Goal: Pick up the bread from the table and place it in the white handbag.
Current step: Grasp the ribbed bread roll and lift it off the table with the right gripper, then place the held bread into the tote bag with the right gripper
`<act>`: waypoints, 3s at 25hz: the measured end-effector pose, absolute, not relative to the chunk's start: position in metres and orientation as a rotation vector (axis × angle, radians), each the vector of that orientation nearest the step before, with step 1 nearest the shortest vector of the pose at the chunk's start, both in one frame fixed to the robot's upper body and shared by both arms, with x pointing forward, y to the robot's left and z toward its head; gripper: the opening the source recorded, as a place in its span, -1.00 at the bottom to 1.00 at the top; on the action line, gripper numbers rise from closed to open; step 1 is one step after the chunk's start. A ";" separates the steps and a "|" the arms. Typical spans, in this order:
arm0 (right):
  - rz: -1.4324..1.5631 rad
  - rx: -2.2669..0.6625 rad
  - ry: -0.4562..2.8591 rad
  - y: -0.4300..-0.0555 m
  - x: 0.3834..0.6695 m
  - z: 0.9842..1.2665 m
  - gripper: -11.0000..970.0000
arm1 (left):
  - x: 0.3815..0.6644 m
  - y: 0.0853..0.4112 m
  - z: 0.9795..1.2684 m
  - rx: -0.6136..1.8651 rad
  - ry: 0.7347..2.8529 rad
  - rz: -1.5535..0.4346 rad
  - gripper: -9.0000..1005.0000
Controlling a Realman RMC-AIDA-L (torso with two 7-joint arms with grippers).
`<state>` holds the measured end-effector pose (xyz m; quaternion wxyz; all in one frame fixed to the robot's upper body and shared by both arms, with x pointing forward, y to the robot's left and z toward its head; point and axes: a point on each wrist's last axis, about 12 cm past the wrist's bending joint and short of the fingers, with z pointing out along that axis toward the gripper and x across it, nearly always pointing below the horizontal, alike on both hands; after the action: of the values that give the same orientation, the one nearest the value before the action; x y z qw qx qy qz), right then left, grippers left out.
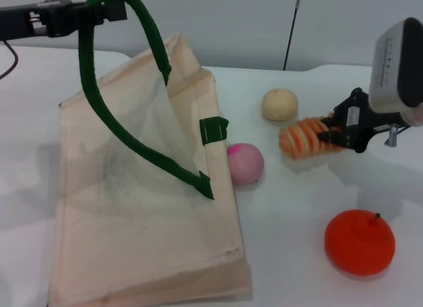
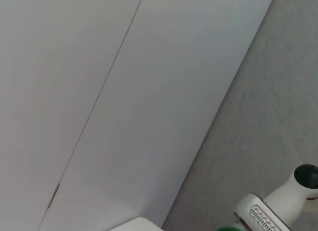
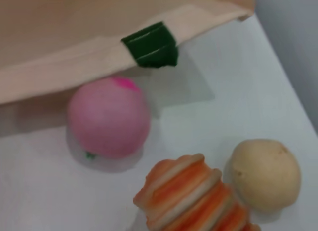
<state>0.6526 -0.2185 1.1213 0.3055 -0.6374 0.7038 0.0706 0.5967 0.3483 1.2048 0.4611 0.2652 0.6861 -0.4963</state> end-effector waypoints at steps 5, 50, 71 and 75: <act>0.228 -1.563 1.855 -0.231 0.653 1.125 -0.56 | 0.597 0.348 1.205 0.652 1.689 -1.220 -0.79; 0.721 -1.739 1.274 -0.129 0.614 1.144 -0.71 | 0.613 0.322 1.221 0.733 1.646 -1.254 -0.79; 0.590 -1.707 1.261 -0.122 0.619 1.131 -0.72 | 0.614 0.319 1.221 0.740 1.643 -1.258 -0.79; 0.576 -1.667 1.279 -0.123 0.621 1.130 -0.73 | 0.615 0.318 1.221 0.741 1.642 -1.261 -0.79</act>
<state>0.6209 -0.1231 1.1298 0.4631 -0.6780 0.5205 0.2343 0.6146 0.3178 1.2210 0.4541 0.3001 0.6653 -0.5109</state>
